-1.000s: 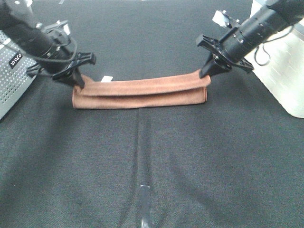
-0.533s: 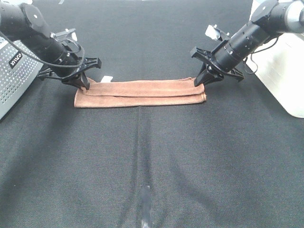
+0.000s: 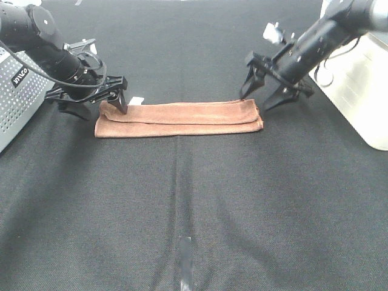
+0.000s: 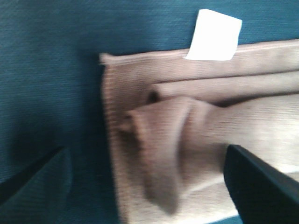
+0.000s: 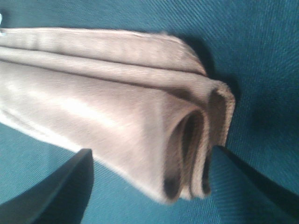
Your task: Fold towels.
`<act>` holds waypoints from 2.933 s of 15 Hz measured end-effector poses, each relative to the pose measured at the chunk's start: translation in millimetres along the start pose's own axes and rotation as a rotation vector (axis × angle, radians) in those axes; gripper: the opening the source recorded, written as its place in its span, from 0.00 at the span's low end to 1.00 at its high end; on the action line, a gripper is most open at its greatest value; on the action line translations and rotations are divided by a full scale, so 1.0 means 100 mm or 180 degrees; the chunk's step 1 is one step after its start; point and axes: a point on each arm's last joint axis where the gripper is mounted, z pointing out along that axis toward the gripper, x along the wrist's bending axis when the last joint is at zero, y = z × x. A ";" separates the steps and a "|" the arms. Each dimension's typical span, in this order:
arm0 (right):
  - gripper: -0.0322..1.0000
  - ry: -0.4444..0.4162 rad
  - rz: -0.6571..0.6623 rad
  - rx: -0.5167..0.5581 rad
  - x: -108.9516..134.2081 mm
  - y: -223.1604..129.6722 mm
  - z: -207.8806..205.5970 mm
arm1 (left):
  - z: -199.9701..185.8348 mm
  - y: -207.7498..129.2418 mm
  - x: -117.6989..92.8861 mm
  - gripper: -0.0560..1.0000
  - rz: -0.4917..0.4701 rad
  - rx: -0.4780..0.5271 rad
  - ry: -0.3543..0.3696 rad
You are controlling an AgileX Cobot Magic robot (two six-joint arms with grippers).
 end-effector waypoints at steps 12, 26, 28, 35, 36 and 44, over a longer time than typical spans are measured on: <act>0.68 -0.0036 -0.0024 0.0017 -0.01 0.00 0.00 | 0.25 -0.05 0.03 0.12 -0.0250 0.0032 -0.0153; 0.68 0.0050 -0.0196 -0.0076 0.40 -0.02 -0.73 | -0.74 0.04 -0.89 0.12 0.0063 -0.0225 -0.0487; 0.68 0.0065 -0.0213 -0.0041 0.43 -0.03 -0.78 | -0.60 -0.03 -1.23 0.12 0.0002 -0.0385 -0.0731; 0.68 0.0070 -0.0213 -0.0013 0.43 -0.04 -0.78 | -0.03 -0.30 -1.66 0.44 -0.0490 -0.0313 -0.1096; 0.68 0.0071 -0.0213 -0.0010 0.43 -0.04 -0.78 | -0.03 -0.30 -1.68 0.58 -0.0507 -0.0350 -0.1116; 0.68 0.0571 -0.0134 0.0067 0.70 -0.07 -0.66 | -0.73 0.29 -1.08 0.77 -0.0504 -0.1201 -0.0983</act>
